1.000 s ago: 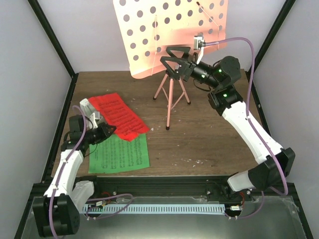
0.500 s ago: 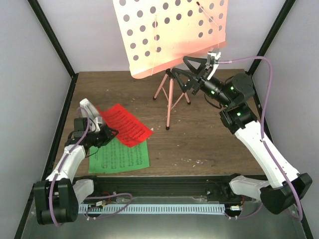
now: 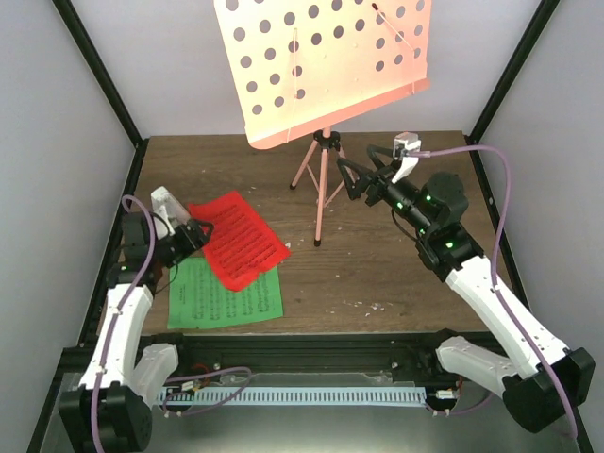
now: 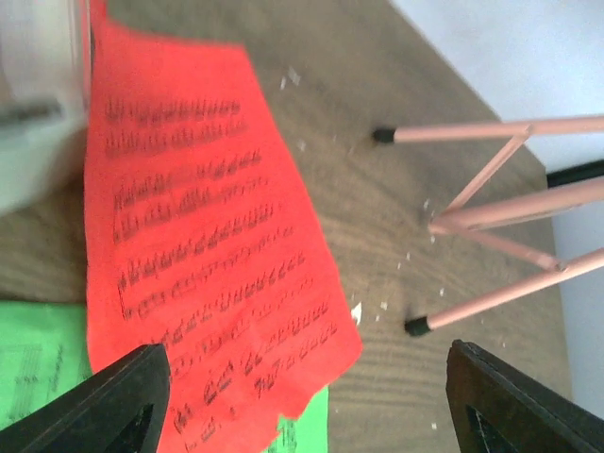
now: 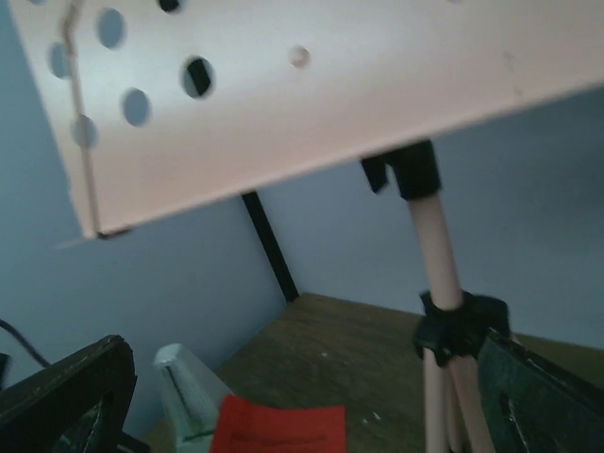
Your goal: Pack up the instrument practice props
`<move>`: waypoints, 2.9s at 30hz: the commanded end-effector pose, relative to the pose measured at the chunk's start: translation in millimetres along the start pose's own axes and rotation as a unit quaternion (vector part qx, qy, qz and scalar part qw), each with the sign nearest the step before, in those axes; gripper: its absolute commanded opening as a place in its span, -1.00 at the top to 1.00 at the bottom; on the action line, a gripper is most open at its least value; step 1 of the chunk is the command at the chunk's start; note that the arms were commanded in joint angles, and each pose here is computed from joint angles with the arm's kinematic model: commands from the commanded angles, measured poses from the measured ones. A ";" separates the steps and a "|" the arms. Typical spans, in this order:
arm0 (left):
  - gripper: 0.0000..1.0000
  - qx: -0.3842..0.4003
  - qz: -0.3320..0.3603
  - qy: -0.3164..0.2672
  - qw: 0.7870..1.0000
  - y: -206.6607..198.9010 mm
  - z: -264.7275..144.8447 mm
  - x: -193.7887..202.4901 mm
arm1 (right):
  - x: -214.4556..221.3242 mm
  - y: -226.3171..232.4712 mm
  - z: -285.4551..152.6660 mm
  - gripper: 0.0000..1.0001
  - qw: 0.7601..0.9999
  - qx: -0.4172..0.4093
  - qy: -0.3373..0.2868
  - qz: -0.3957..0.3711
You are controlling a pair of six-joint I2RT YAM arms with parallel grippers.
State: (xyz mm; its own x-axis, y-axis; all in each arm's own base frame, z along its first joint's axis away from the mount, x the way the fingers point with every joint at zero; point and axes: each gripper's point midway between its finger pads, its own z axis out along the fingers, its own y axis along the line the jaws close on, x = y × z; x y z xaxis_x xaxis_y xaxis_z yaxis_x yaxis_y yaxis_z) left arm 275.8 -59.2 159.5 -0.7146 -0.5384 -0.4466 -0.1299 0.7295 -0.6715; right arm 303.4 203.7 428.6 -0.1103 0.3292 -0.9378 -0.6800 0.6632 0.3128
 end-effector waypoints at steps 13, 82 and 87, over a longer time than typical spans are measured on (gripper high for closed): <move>-0.54 0.018 0.250 -0.258 0.933 -131.5 -114.4 -132.3 | 74.2 -100.7 -8.4 -1.00 0.966 0.102 0.055 0.231; -0.46 -0.059 0.328 -0.187 0.924 -93.4 -45.9 -101.0 | 75.8 -99.7 99.1 0.39 0.933 -0.026 0.018 0.359; -0.46 -0.059 0.328 -0.187 0.924 -93.2 -45.6 -100.6 | 71.5 -102.9 100.4 0.39 0.951 -0.009 0.013 0.308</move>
State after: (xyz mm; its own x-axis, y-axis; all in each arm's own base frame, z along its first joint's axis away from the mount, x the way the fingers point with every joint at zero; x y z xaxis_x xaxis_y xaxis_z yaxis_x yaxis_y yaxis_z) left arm 327.5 -53.5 294.7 -0.3909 -0.0615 -0.9184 0.1554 0.9790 -0.1317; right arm 438.1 226.6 316.0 -0.6211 0.6431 -0.4480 -0.3743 0.2588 0.8905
